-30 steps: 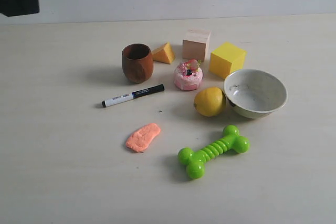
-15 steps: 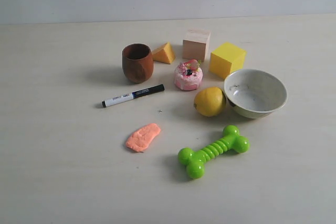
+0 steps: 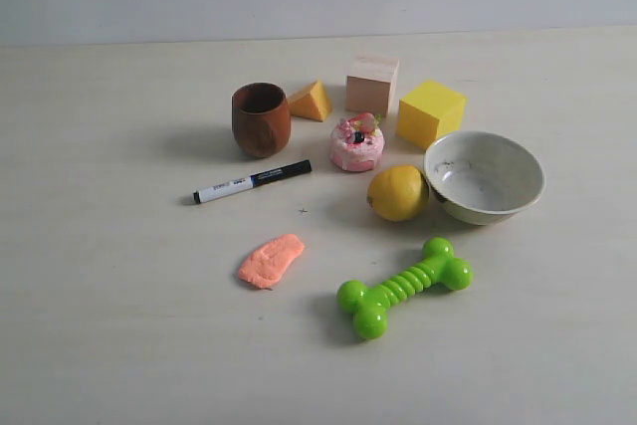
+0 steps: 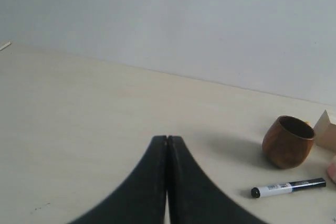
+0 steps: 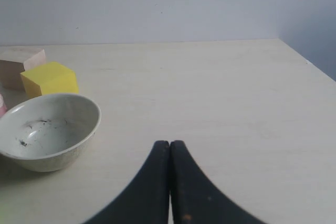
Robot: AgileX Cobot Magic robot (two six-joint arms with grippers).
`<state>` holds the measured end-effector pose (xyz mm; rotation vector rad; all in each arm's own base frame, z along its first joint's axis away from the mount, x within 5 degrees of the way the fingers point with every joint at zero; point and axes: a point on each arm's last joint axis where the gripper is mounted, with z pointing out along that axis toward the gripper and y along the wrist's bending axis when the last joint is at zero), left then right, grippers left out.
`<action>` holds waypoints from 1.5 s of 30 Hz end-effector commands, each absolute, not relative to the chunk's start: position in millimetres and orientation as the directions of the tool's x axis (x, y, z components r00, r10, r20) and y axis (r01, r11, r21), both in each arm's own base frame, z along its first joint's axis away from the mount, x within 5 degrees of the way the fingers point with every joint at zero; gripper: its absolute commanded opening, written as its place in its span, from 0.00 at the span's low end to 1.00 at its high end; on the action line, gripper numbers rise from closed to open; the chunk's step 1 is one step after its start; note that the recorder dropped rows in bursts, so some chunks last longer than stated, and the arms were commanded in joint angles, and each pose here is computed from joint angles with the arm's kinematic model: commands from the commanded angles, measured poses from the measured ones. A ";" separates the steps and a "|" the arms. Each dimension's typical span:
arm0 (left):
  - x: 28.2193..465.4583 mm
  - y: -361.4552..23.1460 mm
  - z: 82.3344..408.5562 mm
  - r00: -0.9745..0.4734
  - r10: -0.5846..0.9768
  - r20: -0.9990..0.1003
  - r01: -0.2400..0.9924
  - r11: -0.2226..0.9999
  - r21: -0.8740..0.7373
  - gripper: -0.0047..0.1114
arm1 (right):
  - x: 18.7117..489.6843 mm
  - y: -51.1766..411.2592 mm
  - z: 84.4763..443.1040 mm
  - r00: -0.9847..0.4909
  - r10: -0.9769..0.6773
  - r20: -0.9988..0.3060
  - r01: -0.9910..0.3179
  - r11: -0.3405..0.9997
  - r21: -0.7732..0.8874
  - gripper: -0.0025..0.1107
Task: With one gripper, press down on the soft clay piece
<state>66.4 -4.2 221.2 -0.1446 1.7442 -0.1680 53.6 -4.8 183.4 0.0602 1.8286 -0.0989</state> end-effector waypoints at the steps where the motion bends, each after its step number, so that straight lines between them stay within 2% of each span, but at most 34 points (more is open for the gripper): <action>1: 63.0 -3.5 210.5 -0.154 -0.202 -0.967 -0.010 0.979 -0.203 0.04 | 53.4 -5.1 182.7 -0.251 -0.015 -0.968 0.097 0.994 -0.041 0.02; 10: 56.1 -3.6 196.3 -0.100 -0.198 -0.975 -0.003 0.980 -0.199 0.04 | 53.4 -5.1 182.7 -0.251 -0.015 -0.968 0.097 0.994 -0.041 0.02; 17: 55.8 -2.6 193.5 -0.129 -0.111 -0.985 -0.008 0.994 -0.111 0.04 | 53.4 -5.1 182.7 -0.251 -0.015 -0.968 0.097 0.994 -0.041 0.02; 26: 53.4 -3.1 181.7 -0.259 -0.023 -0.966 0.006 1.000 -0.025 0.04 | 53.4 -5.1 182.7 -0.251 -0.015 -0.968 0.097 0.994 -0.041 0.02; 45: 53.3 -2.1 181.3 -0.263 0.006 -0.965 0.004 1.000 0.006 0.04 | 53.4 -5.1 182.7 -0.251 -0.015 -0.968 0.097 0.994 -0.041 0.02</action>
